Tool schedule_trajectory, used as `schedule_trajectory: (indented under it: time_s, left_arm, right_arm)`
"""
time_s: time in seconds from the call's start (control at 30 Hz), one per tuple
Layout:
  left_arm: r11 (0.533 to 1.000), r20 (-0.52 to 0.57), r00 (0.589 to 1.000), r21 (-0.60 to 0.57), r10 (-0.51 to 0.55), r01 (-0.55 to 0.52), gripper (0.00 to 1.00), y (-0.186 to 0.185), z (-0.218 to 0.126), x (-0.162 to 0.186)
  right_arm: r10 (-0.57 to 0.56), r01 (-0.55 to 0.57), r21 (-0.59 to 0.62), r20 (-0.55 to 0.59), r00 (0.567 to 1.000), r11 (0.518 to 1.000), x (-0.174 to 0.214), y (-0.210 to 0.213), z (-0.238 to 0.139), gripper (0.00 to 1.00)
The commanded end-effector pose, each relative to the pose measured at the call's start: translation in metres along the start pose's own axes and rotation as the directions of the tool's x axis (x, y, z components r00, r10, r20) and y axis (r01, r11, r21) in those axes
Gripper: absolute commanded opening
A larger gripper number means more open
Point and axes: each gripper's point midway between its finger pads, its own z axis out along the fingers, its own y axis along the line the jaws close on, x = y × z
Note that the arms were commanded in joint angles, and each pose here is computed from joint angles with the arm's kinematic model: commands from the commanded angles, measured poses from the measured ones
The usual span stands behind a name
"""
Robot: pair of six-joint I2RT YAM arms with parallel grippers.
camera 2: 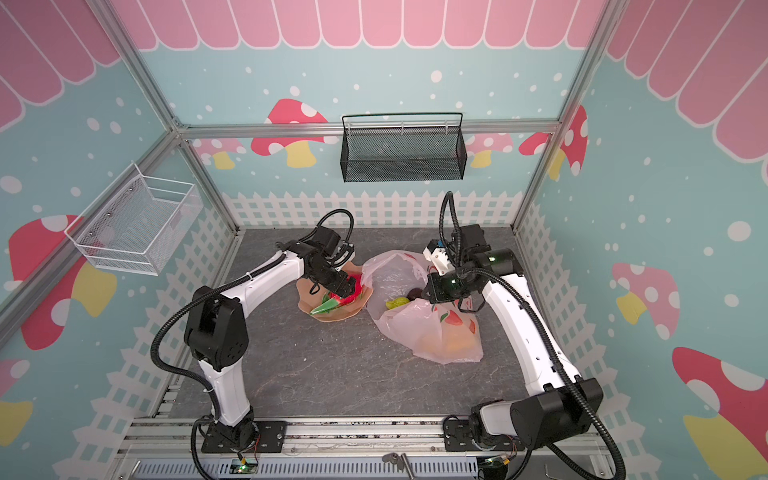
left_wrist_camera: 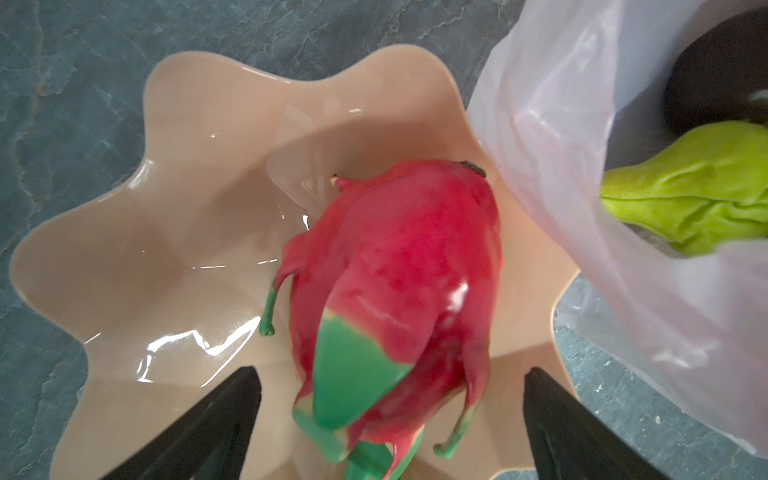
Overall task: Place the fruits into the plastic bag
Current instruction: 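Raise the open left gripper out of the bag and over the bowl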
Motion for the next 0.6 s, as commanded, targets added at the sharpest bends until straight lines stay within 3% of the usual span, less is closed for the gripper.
schedule_trajectory:
  time_s: [0.0,0.57]
  left_arm:
    - [0.999,-0.02,0.999,0.024,0.031,-0.03,0.99,-0.002,0.006,0.0]
    - [0.998,-0.083,0.996,0.051,0.031,-0.027,0.98,-0.006,0.038,0.006]
  right_arm:
    - [-0.023,0.023,-0.002,0.0,1.0,1.0,-0.003,0.002,-0.003,0.0]
    - [-0.021,0.021,-0.006,-0.001,1.0,1.0,-0.007,0.003,-0.003,0.0]
